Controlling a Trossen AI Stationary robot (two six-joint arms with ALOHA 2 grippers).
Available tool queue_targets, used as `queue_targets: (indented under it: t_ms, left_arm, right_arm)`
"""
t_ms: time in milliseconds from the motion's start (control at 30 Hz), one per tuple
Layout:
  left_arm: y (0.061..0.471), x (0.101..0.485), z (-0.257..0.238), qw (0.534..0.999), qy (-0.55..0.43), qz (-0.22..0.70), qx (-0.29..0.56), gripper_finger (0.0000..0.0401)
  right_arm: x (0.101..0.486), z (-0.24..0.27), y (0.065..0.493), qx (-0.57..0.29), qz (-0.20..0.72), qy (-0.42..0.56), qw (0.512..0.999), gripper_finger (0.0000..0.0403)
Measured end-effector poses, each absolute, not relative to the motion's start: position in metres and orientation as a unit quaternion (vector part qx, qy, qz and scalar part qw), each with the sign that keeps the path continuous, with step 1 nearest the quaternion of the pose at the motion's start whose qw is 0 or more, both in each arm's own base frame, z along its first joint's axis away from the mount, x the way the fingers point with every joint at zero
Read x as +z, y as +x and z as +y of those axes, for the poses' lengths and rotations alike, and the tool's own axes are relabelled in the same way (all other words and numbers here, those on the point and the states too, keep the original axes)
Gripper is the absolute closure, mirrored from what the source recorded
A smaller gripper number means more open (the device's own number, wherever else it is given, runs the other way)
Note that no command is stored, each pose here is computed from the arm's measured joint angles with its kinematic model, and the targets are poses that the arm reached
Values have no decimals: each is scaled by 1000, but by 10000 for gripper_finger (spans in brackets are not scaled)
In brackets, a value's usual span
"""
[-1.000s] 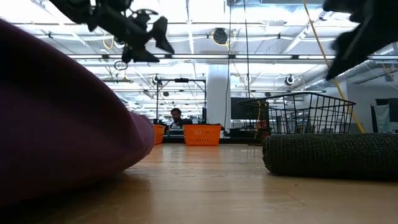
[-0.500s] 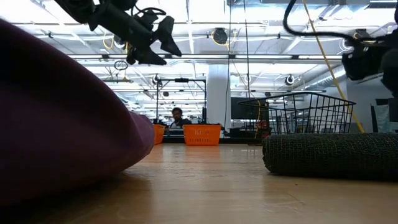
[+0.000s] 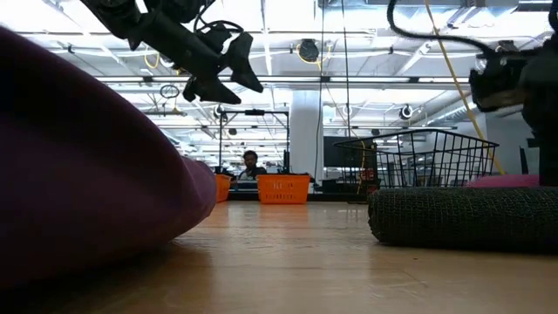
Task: Pick & Place Medicine items
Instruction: Put the pink bandage into the right orange bin
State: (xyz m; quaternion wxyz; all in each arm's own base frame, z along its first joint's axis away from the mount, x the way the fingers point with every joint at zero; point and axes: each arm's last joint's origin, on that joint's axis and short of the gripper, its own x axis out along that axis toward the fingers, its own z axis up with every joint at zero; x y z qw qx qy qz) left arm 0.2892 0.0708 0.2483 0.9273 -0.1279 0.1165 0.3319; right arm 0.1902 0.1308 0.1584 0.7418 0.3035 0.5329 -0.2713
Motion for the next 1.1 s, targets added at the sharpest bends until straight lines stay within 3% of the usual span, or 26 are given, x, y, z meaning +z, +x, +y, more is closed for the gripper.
queue_targets:
  t_ms: [133, 300, 533, 767, 1100]
  left_arm:
    - [292, 246, 66, 936, -152, 122, 292, 82]
    - [296, 246, 55, 951, -178, 130, 216, 82]
    - [309, 244, 32, 960, -220, 102, 141, 82]
    - [337, 233, 0, 981, -190, 37, -7, 82]
    - [379, 243, -26, 979, -156, 86, -98, 82]
  right_arm:
    - [179, 127, 188, -235, 497, 314, 774, 347]
    - [212, 121, 187, -193, 382, 299, 853, 347]
    - [237, 121, 203, -142, 250, 177, 941, 316]
    - [242, 114, 228, -118, 205, 85, 968, 337]
    - [234, 98, 248, -72, 230, 86, 967, 338]
